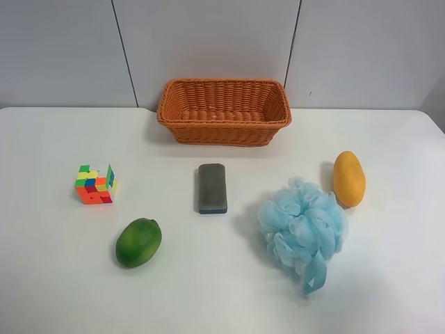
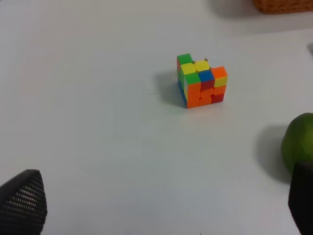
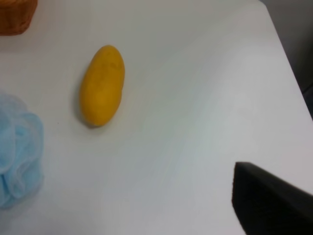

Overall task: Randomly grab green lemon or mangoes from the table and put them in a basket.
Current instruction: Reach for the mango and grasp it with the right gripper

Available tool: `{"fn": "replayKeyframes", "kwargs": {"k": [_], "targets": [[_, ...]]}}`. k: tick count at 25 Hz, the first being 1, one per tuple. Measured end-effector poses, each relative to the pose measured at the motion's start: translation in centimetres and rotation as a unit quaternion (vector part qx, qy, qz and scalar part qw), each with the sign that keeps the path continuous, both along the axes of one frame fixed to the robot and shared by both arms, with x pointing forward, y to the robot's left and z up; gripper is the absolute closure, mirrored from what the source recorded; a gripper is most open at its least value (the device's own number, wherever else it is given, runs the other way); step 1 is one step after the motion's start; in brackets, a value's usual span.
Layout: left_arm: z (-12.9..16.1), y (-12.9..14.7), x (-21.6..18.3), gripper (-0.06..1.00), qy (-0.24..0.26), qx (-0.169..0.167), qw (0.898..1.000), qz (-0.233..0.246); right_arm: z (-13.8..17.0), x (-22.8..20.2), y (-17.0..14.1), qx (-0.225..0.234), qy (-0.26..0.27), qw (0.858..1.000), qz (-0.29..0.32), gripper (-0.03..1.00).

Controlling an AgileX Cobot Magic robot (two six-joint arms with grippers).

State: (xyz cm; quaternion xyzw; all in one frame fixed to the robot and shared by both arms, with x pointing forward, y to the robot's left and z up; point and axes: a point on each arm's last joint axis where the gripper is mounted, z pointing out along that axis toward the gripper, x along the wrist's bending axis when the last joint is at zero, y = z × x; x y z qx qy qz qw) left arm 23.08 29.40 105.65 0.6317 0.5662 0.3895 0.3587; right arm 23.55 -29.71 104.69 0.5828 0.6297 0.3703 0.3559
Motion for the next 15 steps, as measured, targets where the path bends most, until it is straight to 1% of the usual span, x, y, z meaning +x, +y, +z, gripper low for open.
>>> {"fn": "replayKeyframes", "kwargs": {"k": [15], "targets": [[0.00,0.00,0.00,-0.05,0.000,0.000,1.000,0.000,0.00,0.00,0.00,0.000,0.000,1.000,0.000,-0.02]]}}
